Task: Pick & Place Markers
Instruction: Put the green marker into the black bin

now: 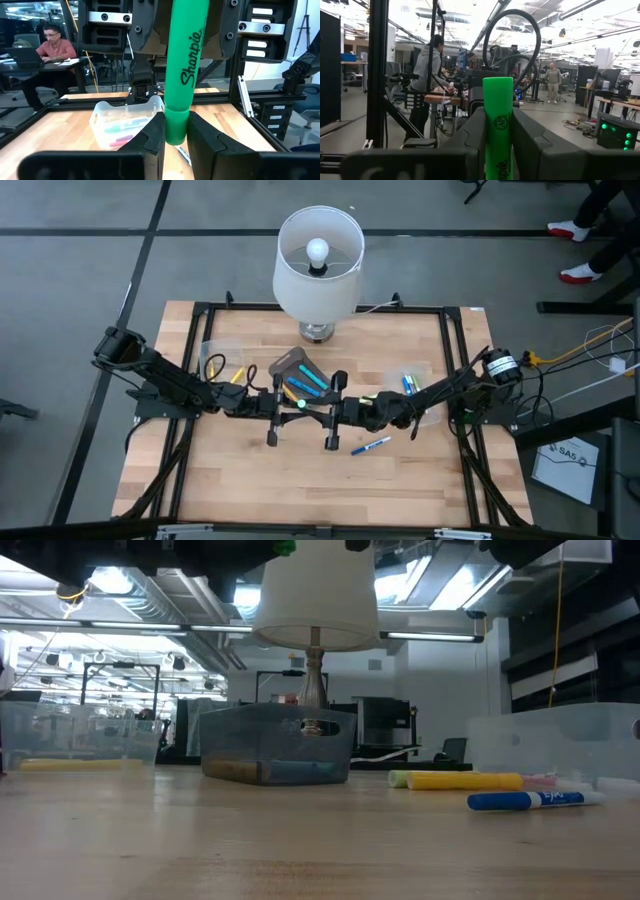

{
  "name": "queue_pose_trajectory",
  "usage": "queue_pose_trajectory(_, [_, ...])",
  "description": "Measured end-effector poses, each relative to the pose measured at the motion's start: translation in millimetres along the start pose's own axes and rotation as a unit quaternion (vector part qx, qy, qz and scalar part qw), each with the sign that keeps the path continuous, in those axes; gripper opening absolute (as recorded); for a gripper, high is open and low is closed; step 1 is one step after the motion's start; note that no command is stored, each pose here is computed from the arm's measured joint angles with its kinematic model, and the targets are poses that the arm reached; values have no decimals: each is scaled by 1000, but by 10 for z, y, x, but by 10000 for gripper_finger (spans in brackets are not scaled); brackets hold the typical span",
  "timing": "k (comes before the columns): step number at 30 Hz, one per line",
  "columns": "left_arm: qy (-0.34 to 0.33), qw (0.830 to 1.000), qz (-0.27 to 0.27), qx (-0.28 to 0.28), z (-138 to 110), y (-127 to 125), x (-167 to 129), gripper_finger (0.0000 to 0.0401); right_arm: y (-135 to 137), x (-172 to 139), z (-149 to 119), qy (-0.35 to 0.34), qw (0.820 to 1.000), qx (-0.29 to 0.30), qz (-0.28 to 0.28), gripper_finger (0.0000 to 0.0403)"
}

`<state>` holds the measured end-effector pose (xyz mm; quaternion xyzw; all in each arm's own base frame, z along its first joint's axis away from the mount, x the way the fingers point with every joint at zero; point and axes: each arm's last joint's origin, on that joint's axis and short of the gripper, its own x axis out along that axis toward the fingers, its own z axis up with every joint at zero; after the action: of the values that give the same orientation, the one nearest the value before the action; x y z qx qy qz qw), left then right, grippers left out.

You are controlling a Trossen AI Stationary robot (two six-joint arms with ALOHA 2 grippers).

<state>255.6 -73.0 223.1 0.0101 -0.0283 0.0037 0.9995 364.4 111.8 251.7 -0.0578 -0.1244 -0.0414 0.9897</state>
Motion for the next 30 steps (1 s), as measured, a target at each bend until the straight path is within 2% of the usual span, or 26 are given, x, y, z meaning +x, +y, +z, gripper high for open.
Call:
queue_pose_trajectory(5, [12,1000,1,-1,-20,0,-2,82,2,-3,-9,1,1000,-1,0,68])
queue_pose_trajectory(10, [6,1000,2,-12,8,-3,1,133,13,-19,-107,29,1000,-11,-1,68])
queue_pose_trajectory(17, [3,1000,10,-12,51,12,-16,198,8,-15,-73,17,1000,-7,2,68])
queue_pose_trajectory(30, [69,997,3,-20,-24,24,-69,235,10,-16,-57,9,1000,-6,4,68])
